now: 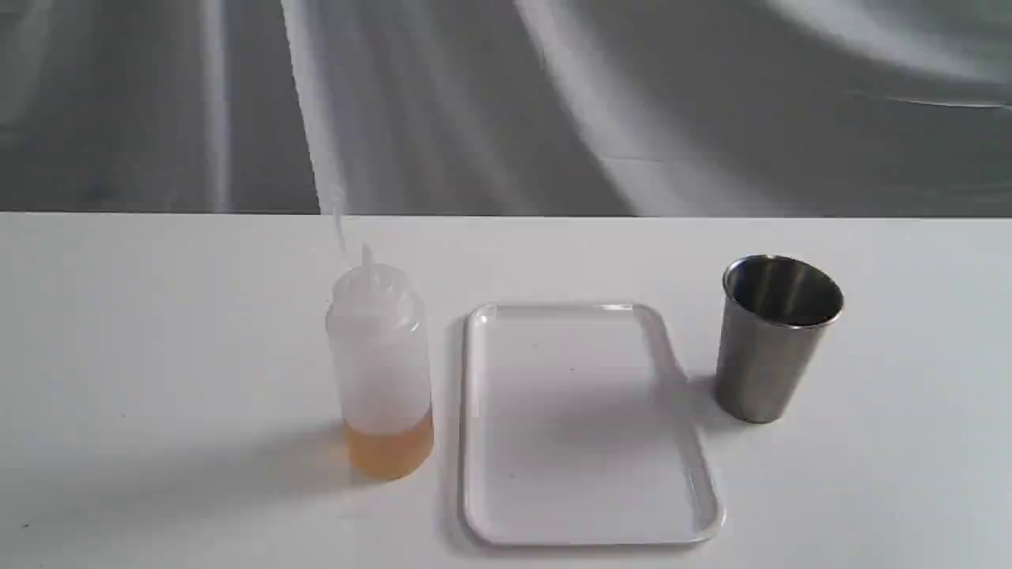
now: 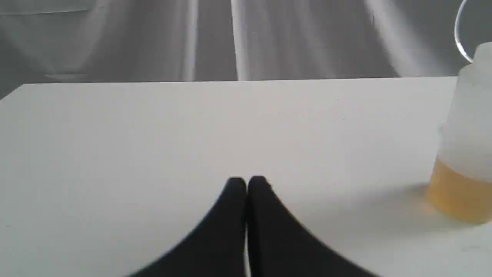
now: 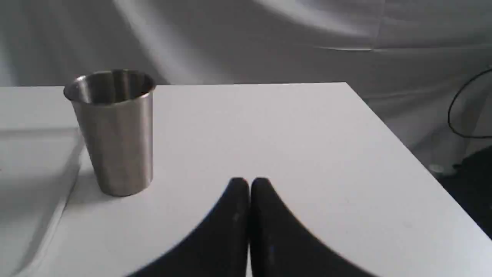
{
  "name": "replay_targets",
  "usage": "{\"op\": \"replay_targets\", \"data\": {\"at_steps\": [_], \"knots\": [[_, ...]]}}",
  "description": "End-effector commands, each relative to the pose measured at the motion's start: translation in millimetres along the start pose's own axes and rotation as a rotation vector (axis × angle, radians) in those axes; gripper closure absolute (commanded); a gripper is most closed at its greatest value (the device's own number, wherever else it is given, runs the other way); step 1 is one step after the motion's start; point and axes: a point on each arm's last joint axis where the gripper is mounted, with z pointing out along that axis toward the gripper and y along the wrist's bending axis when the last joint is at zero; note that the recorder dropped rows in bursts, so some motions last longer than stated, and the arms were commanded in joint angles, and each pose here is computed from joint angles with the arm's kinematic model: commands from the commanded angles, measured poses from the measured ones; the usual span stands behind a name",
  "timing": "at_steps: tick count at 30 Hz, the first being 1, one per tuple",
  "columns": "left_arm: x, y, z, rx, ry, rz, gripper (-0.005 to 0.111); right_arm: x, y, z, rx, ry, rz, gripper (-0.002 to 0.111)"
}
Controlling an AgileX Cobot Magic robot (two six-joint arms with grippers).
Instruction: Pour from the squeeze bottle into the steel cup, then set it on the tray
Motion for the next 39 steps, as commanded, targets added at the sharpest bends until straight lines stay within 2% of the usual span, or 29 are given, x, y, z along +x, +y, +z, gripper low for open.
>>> {"op": "replay_targets", "data": {"at_steps": [1, 14, 19, 21, 24, 29, 34, 39], "knots": [[0, -0.5, 0, 0.008, -0.008, -0.003, 0.107, -6, 1, 0, -0.003, -0.073, -0.015, 0.108], [0, -0.5, 0, 0.008, -0.008, 0.000, 0.107, -36, 7, -8, -0.076, -0.424, -0.017, 0.108], [0, -0.5, 0, 0.008, -0.008, -0.002, 0.107, -55, 12, -20, -0.128, -0.669, -0.016, 0.108], [0, -0.5, 0, 0.008, -0.008, -0.002, 0.107, -63, 13, -27, -0.168, -0.777, 0.022, 0.108], [0, -0.5, 0, 0.008, -0.008, -0.002, 0.107, -71, 15, -38, -0.270, -0.911, 0.156, 0.108], [0, -0.5, 0, 0.008, -0.008, -0.002, 0.107, -74, 17, -42, -0.421, -0.925, 0.392, 0.108], [0, -0.5, 0, 0.008, -0.008, 0.001, 0.107, -83, 19, -48, -0.524, -0.925, 0.502, 0.108], [0, -0.5, 0, 0.008, -0.008, 0.001, 0.107, -94, 20, -65, -0.650, -1.070, 0.538, 0.108]]}}
